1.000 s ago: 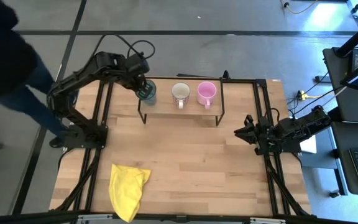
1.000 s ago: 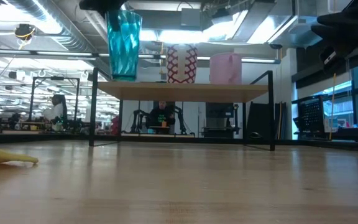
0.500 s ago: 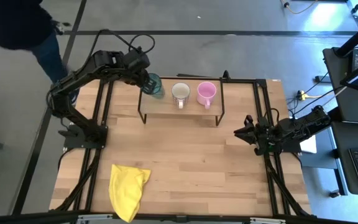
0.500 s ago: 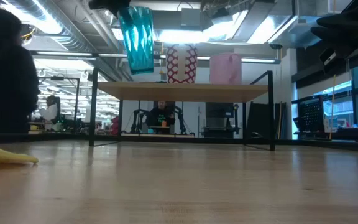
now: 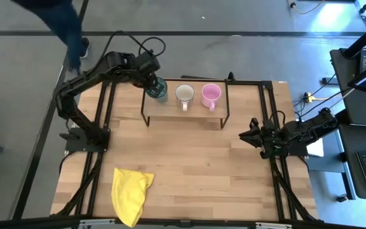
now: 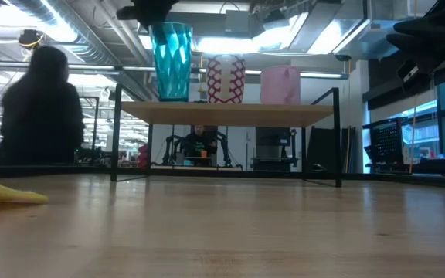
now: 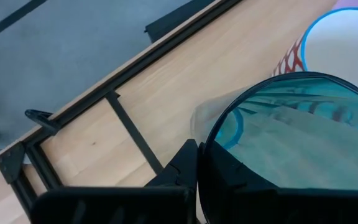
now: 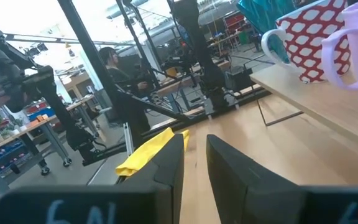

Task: Stack small to large cups/mugs on shelf
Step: Put the blue cup on the shelf

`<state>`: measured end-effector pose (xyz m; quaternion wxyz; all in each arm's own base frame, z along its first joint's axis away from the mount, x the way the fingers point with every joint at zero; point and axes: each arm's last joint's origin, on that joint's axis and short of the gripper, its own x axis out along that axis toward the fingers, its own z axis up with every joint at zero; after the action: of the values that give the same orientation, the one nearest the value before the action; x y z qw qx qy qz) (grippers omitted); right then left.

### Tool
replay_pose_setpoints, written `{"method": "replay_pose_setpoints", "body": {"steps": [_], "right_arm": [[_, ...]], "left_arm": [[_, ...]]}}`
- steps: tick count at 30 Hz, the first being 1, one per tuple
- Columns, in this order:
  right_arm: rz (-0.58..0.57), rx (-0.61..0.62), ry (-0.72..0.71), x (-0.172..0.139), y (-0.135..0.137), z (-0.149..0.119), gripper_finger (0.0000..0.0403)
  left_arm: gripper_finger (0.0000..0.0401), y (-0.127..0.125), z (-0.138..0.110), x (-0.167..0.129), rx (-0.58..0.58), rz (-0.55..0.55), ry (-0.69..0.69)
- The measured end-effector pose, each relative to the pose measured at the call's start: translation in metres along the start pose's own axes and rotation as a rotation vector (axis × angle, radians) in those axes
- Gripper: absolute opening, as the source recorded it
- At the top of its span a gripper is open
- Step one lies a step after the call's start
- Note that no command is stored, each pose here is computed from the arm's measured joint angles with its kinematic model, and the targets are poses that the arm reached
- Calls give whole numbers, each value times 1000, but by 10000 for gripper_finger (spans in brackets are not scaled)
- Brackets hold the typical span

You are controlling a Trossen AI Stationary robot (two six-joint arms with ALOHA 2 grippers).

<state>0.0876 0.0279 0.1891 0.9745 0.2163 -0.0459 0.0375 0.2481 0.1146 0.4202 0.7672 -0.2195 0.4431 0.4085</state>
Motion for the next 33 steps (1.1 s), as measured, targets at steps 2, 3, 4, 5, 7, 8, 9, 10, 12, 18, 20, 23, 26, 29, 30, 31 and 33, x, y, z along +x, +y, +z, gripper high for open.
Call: {"method": "replay_pose_setpoints", "body": {"steps": [2,3,4,5,7,8,9,10,12,18,20,23,26,29,30,31,33], "right_arm": [[0,-27,0,0,0,0,71],[0,-48,0,0,0,0,71],[0,-82,0,0,0,0,71],[0,-120,3,0,0,0,71],[0,-188,10,0,0,-1,71],[2,-196,11,0,0,-1,71],[3,-195,11,0,0,-1,71],[5,-183,11,0,0,-1,71],[12,-136,14,0,0,-1,71],[15,-121,16,0,0,-1,71],[15,-113,16,0,0,-1,71],[15,-117,16,0,0,-1,71],[15,-113,16,0,0,-1,71],[15,-117,16,0,0,-1,71],[15,-116,16,0,0,-1,71],[15,-113,16,0,0,-1,71],[15,-114,15,0,0,-1,71]], "left_arm": [[3,1,-1,0,2,5,9],[3,1,-1,0,3,8,12],[3,1,-1,0,3,8,14],[3,1,-1,0,4,3,17],[3,1,-2,0,3,-16,26],[3,0,-2,0,3,-20,28],[3,0,-2,0,3,-21,29],[3,0,-2,0,3,-21,29],[3,0,-2,0,-2,-20,29],[4,1,-2,0,0,-17,26],[4,1,-1,0,1,-14,24],[4,1,-1,0,2,-14,24],[4,1,-1,0,2,-14,25],[4,1,-1,1,-4,-32,38],[4,1,0,3,-5,-38,50],[4,1,0,5,-8,-36,62],[4,1,-1,9,-6,-19,93]]}}
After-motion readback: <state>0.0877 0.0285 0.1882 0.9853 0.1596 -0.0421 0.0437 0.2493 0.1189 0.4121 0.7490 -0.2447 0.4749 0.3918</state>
